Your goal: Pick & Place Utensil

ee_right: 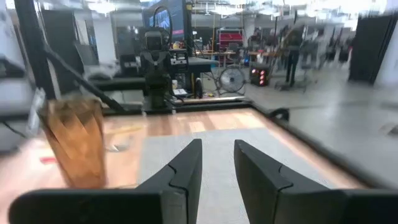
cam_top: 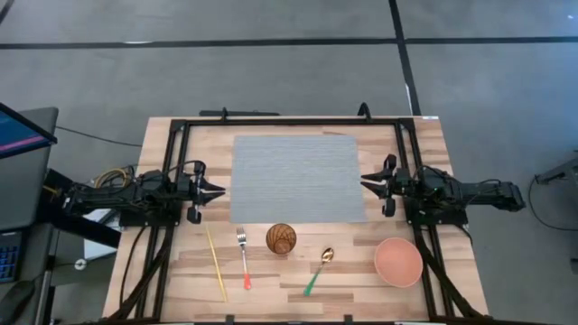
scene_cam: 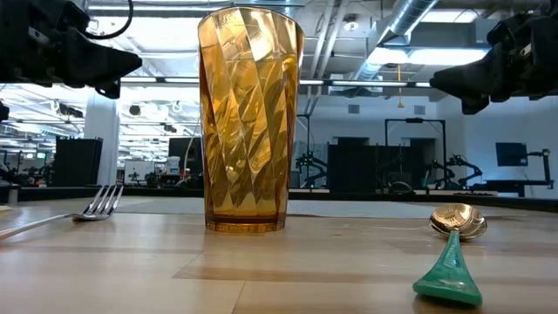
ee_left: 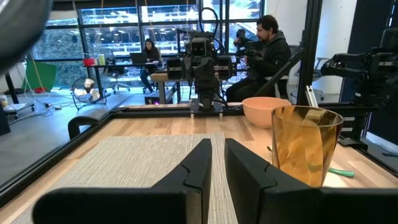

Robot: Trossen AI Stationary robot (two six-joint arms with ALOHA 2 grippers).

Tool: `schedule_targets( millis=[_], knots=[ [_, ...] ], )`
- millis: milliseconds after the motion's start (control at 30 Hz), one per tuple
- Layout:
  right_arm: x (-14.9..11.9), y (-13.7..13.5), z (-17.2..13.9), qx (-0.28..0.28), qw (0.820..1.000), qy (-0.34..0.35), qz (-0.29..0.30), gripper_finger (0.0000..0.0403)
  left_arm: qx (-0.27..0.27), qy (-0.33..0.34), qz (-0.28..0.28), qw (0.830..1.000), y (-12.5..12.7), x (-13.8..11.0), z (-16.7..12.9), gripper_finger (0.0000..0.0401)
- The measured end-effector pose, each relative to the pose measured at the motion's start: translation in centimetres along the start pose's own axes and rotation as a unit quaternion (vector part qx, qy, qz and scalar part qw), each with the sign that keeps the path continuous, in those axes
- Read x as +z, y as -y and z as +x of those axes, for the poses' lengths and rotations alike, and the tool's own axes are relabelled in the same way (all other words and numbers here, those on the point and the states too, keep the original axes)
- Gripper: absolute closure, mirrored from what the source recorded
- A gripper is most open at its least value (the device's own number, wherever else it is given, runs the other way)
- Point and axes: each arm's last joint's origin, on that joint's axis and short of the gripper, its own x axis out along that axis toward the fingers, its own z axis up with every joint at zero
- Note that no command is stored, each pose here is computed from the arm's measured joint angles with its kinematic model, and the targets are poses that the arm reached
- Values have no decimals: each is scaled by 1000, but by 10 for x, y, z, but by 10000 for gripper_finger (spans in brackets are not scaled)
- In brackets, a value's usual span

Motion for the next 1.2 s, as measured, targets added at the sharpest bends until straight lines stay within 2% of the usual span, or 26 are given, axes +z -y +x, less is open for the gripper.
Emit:
schedule_targets(
  millis=[133, 367, 433, 533, 600, 800, 933, 1133, 1200],
  knots=[
    [0, 0, 0, 0, 999, 0, -55, 316, 0, 2, 0, 1000, 0, 0, 0, 354],
    [0, 0, 0, 0, 999, 2, -35, 316, 1, 18, 0, 1000, 0, 3, 0, 354],
    [0, 0, 0, 1, 1000, 2, -7, 316, 2, 25, 0, 1000, 0, 5, 0, 354],
    [1, 0, 0, 2, 997, 5, 83, 316, 2, 30, 0, 1000, 0, 6, 0, 354],
    [2, 0, 0, 2, 993, 13, 120, 316, 2, 30, 0, 1000, 0, 6, 0, 354],
    [10, 1, -1, 4, 991, 47, 127, 316, 3, 28, 0, 1000, 0, 6, 1, 354],
    [13, 1, -1, 5, 990, 61, 129, 316, 27, 23, -11, 999, -2, 5, 2, 349],
    [13, 1, -1, 7, 982, 55, 182, 316, 80, 28, -32, 996, -5, 7, 3, 314],
    [14, 2, -1, 3, 984, 60, 165, 316, 88, 42, -33, 995, -6, 9, 3, 302]
  ],
)
